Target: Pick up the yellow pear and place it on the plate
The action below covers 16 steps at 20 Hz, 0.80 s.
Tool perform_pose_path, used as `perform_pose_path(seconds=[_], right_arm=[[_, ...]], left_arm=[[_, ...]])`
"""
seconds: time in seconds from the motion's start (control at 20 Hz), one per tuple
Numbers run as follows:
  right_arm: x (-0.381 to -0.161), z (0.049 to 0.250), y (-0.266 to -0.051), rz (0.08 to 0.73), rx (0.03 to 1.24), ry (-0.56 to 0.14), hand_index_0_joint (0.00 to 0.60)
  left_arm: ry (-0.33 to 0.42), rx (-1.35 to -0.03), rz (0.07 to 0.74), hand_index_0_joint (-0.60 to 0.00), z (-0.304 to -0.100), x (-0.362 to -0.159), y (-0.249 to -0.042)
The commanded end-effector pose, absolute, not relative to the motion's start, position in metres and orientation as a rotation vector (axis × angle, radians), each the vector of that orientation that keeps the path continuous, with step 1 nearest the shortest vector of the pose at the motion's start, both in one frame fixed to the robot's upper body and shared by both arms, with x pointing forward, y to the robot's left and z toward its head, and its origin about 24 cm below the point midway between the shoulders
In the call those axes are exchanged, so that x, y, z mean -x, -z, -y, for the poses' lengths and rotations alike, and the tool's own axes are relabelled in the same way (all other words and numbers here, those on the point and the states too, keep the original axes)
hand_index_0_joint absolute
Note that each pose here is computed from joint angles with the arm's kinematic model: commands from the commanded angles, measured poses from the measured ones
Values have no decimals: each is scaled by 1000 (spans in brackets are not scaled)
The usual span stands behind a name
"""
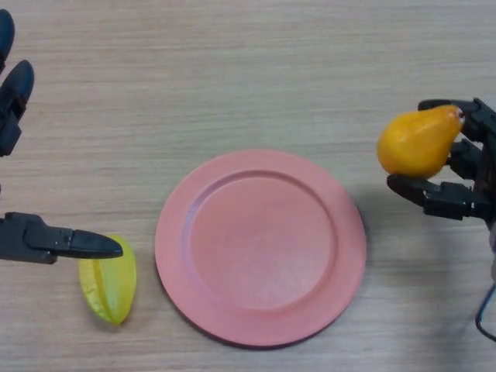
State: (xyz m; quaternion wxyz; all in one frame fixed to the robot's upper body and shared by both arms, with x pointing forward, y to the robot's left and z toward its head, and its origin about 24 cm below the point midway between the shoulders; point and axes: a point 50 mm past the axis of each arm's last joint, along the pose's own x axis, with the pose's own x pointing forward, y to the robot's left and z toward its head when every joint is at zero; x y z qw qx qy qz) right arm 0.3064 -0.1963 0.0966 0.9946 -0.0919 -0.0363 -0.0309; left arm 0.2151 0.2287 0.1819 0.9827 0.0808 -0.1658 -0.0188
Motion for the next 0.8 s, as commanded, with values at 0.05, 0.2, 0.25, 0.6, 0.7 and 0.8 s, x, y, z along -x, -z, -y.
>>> perform_pose_path(seconds=[0.05,0.2,0.25,0.6,0.7,0.8], right_arm=[[-302,186,-138,286,194,51,600],[-290,155,-144,344,185,-24,600],[-287,147,-144,355,177,-39,600],[-268,96,-109,344,199,-126,600],[-264,88,-97,320,237,-135,600],[-260,80,-80,282,308,-150,600]], left_arm=[[7,-274,543,0,-234,-203,-216],[13,-269,534,0,-235,-202,-214],[11,-267,537,0,-235,-202,-214],[4,-284,533,0,-236,-197,-213],[8,-278,519,0,-237,-195,-212],[5,-276,515,0,-239,-194,-212]])
